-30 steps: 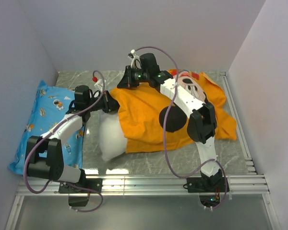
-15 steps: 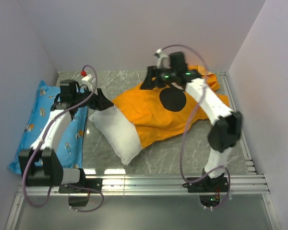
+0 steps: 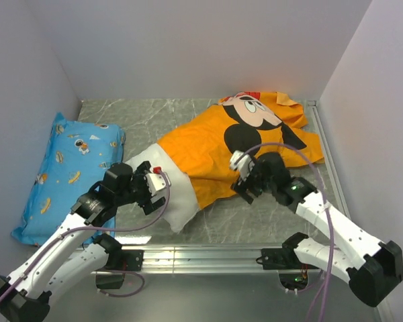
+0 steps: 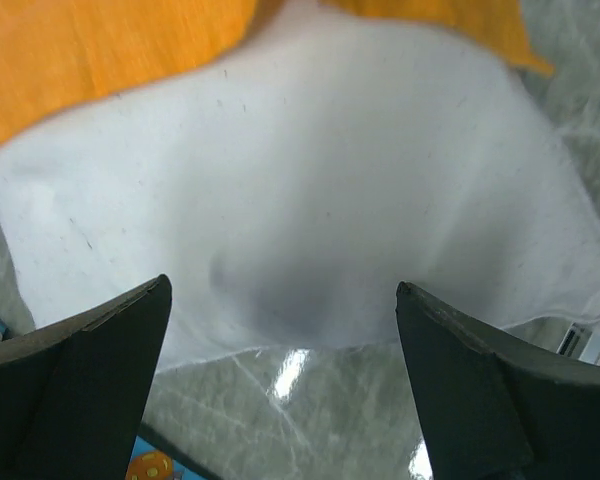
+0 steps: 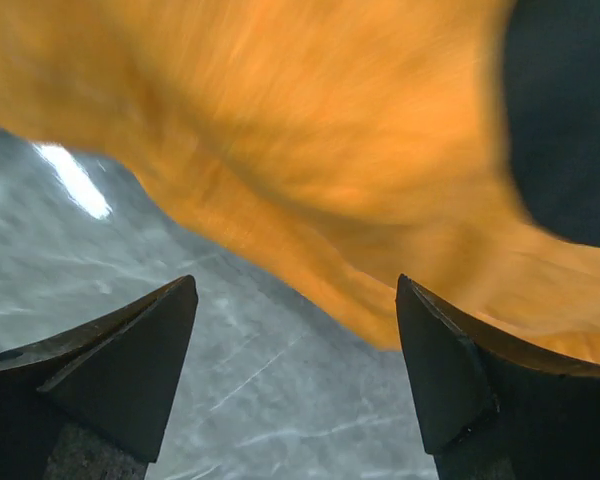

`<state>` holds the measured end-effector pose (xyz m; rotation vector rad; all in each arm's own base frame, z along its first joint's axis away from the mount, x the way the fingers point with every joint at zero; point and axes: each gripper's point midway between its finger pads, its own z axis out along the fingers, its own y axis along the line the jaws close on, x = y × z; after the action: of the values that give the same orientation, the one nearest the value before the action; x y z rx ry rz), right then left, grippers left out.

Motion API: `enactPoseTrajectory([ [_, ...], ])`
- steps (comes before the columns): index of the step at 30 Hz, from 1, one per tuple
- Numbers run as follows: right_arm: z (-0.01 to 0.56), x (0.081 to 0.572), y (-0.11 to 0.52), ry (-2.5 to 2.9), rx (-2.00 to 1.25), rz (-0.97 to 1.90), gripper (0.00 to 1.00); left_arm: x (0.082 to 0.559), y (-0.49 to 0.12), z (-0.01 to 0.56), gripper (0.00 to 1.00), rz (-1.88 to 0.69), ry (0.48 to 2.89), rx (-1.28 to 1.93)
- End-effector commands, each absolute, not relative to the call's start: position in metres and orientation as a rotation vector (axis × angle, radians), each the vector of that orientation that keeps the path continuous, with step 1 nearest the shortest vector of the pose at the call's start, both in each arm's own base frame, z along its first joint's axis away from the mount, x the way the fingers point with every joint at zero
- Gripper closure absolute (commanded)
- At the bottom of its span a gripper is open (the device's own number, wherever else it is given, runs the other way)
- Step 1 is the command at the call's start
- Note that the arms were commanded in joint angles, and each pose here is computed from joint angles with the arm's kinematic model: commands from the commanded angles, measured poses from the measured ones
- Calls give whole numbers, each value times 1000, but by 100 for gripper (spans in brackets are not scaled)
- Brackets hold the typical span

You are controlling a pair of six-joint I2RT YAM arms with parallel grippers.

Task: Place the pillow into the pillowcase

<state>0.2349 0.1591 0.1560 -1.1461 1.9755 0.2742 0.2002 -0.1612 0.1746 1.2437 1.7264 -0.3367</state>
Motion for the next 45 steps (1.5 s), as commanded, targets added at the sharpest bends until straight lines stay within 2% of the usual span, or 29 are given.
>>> enactPoseTrajectory([
  [1,159,264,163,1722,-1222,14,12,207,-159,183,1,-262,1661,1269],
  [7,138,263,189,1387,-1349,-203,3,211,-162,176,1,-247,1695,1286],
  [8,118,263,185,1320,-1424,-284,1,215,-164,182,1,-248,1690,1260],
  [9,143,274,194,1217,-1334,-319,1,217,-164,183,1,-245,1696,1247],
  [11,129,290,193,1246,-1342,-401,2,220,-166,185,1,-258,1712,1218],
  [12,145,303,199,1224,-1280,-418,5,218,-167,185,1,-269,1716,1219],
  [13,145,313,195,1244,-1257,-446,14,216,-168,188,1,-284,1703,1221],
  [14,148,325,202,1251,-1248,-453,42,210,-171,187,1,-312,1685,1238],
  [15,155,330,205,1258,-1232,-447,58,205,-170,195,1,-321,1645,1237],
  [16,164,333,210,1268,-1223,-425,79,202,-170,199,1,-324,1619,1237],
  [17,217,337,225,1240,-1107,-326,100,198,-172,204,1,-337,1586,1246],
  [18,212,329,229,1319,-1178,-259,100,195,-171,212,1,-338,1562,1242],
  [19,236,325,234,1334,-1150,-184,100,192,-170,214,1,-349,1571,1244],
  [20,294,324,243,1317,-1049,-93,100,187,-174,233,1,-386,1544,1239],
  [24,337,308,250,1426,-1067,39,100,177,-189,258,1,-522,1561,1243],
  [30,393,302,254,1407,-1042,97,100,236,-200,293,1,-433,1623,1028],
  [32,434,303,258,1367,-1006,121,100,251,-199,317,7,-397,1621,955],
  [34,447,303,262,1384,-1026,131,100,242,-213,323,23,-493,1642,1024],
  [36,457,314,277,1356,-1037,142,100,232,-220,317,43,-621,1694,1004],
  [37,451,319,285,1348,-1066,138,100,229,-221,301,61,-683,1742,990],
  [39,419,336,313,1345,-1164,147,100,224,-217,279,79,-835,1846,891],
  [40,408,342,322,1347,-1192,154,100,224,-215,254,91,-888,1900,855],
  [42,379,363,350,1354,-1250,187,100,225,-208,242,100,-981,1970,714],
  [45,359,403,374,1384,-1226,189,100,247,-191,234,100,-1006,1979,552],
])
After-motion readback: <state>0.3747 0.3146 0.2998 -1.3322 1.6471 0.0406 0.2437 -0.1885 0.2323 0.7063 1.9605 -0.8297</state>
